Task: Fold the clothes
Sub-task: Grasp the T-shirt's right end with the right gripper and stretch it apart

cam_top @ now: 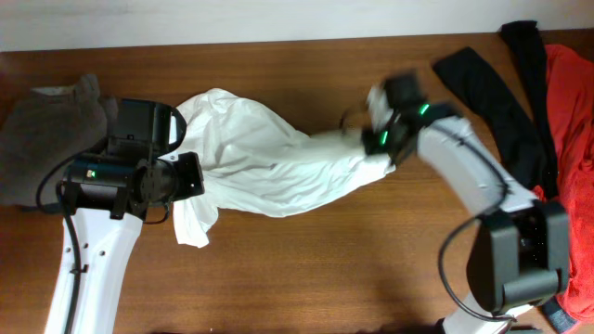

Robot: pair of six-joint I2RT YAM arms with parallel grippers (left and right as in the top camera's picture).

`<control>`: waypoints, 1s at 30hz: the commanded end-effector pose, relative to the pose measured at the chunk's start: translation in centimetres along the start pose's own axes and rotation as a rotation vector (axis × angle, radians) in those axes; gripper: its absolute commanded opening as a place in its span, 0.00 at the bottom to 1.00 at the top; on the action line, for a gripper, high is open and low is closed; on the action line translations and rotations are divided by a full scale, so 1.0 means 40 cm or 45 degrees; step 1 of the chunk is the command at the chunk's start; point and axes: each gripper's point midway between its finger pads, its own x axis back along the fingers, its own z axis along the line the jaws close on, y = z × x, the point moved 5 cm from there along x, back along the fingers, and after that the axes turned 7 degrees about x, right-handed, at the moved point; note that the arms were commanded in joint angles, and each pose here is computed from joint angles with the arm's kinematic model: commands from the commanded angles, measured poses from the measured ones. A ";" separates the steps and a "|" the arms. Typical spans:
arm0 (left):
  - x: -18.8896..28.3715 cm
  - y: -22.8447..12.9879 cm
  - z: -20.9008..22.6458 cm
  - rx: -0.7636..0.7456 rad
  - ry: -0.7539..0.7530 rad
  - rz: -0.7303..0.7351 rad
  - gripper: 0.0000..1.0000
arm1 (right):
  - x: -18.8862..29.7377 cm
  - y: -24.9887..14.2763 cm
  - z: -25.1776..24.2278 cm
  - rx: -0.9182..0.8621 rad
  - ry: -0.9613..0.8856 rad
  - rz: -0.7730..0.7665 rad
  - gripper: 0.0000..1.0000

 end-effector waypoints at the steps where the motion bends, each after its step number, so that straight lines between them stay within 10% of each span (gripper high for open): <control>1: 0.000 0.006 0.005 -0.017 0.021 -0.012 0.00 | 0.193 0.135 -0.122 -0.137 -0.272 -0.296 0.30; 7: 0.000 0.008 0.004 -0.017 0.018 -0.018 0.00 | 0.158 0.027 -0.137 -0.194 -0.215 -0.042 0.71; 16: 0.000 0.018 0.000 -0.017 0.007 -0.044 0.00 | -0.015 -0.224 -0.115 -0.231 -0.136 0.327 0.75; 30: 0.000 0.020 -0.001 -0.017 0.004 -0.049 0.00 | -0.164 -0.213 -0.098 -0.204 0.019 0.055 0.82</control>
